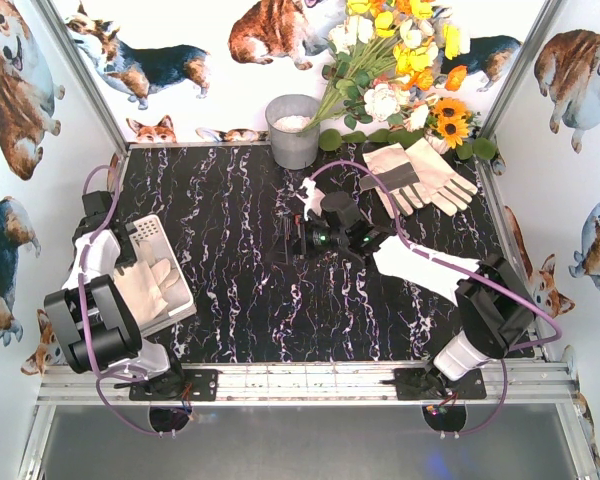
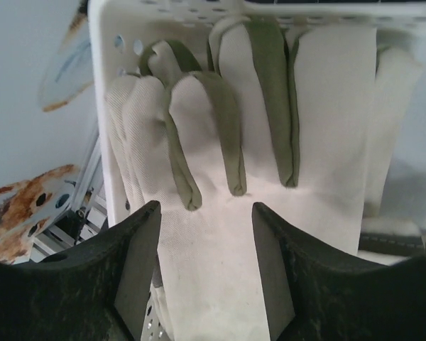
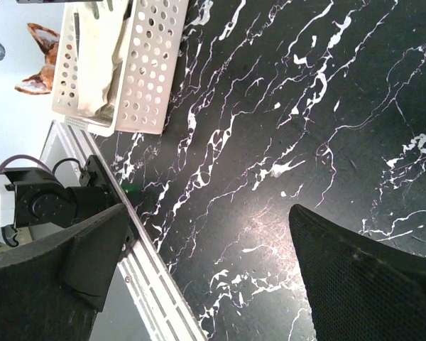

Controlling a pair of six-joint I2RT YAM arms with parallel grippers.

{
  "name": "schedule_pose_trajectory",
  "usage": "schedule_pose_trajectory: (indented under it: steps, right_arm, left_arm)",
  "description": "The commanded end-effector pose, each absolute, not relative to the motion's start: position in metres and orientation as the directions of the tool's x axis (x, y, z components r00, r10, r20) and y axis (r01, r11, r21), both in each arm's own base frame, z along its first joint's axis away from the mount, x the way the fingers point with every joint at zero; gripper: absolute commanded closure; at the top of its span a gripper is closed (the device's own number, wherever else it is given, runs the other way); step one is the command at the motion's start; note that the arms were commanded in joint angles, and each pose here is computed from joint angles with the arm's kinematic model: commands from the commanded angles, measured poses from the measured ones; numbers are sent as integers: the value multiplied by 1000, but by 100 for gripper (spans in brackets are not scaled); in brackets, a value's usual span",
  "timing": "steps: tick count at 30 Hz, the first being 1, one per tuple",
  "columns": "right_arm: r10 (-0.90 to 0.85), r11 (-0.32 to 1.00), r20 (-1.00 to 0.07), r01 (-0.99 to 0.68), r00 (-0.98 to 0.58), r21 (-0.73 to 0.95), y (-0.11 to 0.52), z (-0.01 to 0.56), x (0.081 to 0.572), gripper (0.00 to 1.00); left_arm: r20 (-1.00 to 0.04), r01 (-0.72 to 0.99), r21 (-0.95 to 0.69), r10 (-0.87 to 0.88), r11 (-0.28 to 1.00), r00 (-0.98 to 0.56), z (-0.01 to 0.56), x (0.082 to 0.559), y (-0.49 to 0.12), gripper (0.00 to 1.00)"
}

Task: Put the gloves into the storage basket
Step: Adjust the glove at the center of the board.

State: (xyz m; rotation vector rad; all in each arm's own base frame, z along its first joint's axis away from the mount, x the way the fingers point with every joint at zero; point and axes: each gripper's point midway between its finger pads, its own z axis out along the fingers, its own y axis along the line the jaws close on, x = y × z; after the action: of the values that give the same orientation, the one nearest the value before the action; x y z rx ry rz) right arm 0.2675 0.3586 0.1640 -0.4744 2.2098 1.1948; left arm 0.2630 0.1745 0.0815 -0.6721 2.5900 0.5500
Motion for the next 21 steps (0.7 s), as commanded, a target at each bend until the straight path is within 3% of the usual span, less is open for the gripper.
schedule_pose_trajectory:
  steps: [1,11,21]
  right_arm:
    - [-13,528,-688,-589,-725,611,354,183,269,2]
    - [-34,536,-670,-579,-742,614,354,175,266,2]
    - [-41,543,-662,-573,-748,614,354,174,266,2]
  left_arm:
    - [-568,-588,291,-358,755,-741,93,277,193,51]
    - [-563,-603,359,-350,712,-748,83,274,209,52]
    - [-491,-524,315,-336,792,-804,51,285,199,59]
